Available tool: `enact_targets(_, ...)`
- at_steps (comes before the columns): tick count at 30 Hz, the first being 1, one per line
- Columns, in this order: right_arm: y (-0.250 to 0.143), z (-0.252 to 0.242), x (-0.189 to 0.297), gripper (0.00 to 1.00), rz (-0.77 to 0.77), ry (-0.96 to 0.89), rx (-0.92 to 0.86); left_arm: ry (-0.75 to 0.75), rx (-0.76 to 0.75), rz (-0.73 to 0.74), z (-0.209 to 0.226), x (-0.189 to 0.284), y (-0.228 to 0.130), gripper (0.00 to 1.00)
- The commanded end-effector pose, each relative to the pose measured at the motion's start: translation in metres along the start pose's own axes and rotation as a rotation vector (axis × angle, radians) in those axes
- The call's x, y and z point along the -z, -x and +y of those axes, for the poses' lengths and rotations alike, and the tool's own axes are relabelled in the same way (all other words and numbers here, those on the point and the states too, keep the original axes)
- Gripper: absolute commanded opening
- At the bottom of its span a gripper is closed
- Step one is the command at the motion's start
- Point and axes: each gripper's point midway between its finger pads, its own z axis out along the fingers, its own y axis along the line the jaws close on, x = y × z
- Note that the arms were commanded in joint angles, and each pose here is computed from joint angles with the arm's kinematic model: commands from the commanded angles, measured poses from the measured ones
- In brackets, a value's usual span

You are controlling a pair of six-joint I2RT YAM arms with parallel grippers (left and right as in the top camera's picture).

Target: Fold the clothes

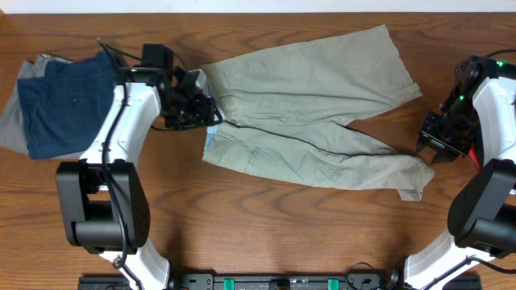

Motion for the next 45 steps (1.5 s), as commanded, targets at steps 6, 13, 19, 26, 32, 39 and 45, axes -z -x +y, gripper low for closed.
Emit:
enact_targets(6,-0.014,-0.017,-0.025,0.37,0.067,-0.087,-0.022,0.136,-0.101,0.047,0.004,-0.017,-0.008,0.67)
enact_targets(13,-0.021,-0.022,-0.042,0.36,0.100,-0.102,-0.027,0.193,-0.116,0.051,0.009,-0.018,-0.009,0.67)
enact_targets(19,-0.016,-0.033,-0.040,0.62,0.087,-0.086,-0.118,0.193,-0.116,0.052,0.009,-0.018,-0.009,0.67)
enact_targets(26,-0.027,0.001,-0.040,0.94,0.189,0.183,-0.175,0.193,-0.115,0.051,0.009,-0.018,-0.009,0.68)
enact_targets(32,-0.040,0.021,-0.052,0.93,0.287,0.282,-0.365,0.193,-0.113,0.058,0.009,-0.018,-0.010,0.68)
enact_targets(39,-0.031,0.019,-0.075,0.83,0.243,0.283,-0.408,0.193,-0.110,0.065,0.009,-0.018,-0.012,0.67)
enact_targets(45,-0.017,-0.008,-0.073,0.86,0.155,0.157,-0.410,0.193,-0.110,0.066,0.009,-0.018,-0.012,0.67)
